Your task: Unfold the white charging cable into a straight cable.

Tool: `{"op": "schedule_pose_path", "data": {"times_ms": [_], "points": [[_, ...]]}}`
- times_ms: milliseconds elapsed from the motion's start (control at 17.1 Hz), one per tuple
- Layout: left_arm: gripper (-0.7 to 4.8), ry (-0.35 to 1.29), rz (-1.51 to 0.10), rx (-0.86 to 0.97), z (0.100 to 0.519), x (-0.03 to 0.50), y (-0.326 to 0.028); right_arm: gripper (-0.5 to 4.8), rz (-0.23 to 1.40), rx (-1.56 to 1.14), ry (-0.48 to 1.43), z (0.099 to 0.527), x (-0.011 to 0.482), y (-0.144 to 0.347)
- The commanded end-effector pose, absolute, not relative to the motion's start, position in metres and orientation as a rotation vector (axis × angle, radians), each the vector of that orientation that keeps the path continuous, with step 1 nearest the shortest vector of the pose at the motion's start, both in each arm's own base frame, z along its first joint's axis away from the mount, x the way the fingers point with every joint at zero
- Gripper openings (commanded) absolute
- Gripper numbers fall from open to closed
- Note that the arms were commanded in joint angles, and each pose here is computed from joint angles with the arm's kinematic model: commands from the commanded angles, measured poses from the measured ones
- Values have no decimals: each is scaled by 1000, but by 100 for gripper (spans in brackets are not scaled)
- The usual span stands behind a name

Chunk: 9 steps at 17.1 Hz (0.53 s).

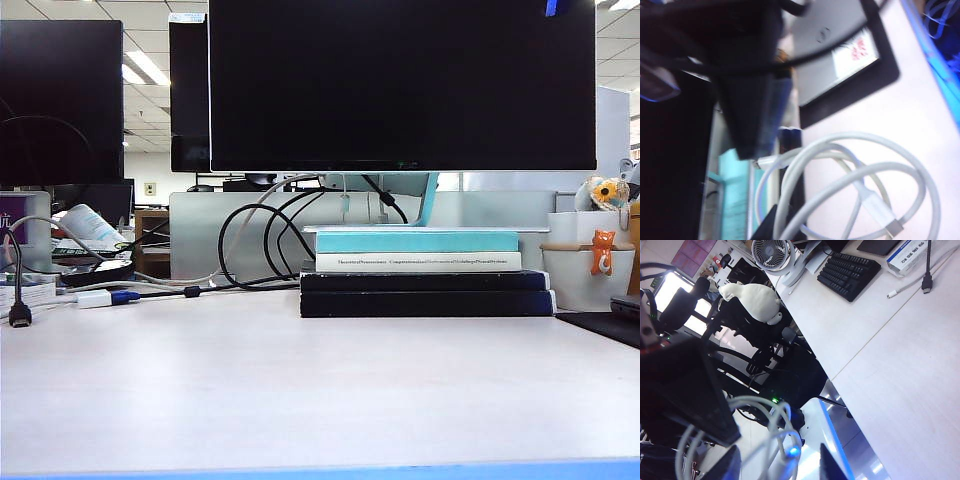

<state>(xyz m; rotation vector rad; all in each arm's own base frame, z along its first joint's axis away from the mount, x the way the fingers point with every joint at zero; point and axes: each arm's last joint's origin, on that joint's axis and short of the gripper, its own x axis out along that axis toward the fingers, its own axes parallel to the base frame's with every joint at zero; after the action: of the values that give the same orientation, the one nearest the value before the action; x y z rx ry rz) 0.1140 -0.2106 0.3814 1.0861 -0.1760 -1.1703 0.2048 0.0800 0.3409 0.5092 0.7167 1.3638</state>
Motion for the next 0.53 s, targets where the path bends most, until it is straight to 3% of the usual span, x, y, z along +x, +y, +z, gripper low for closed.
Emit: {"op": "schedule_pose_path", "data": {"times_ms": [58,117,234,526], "points": [[-5,-226,-1156,1051,387,114,-212,198,1397,510,707,343,204,80],[-5,-224,-1157,1051,387,114,-212,74,1398,510,707,343,204,80],[-5,-223,-1181,1039,386,114,-214,-5,1447,501,682,346,204,81],[-5,-255,-1212,1016,388,114,-215,64,1449,502,683,346,204,81]]}}
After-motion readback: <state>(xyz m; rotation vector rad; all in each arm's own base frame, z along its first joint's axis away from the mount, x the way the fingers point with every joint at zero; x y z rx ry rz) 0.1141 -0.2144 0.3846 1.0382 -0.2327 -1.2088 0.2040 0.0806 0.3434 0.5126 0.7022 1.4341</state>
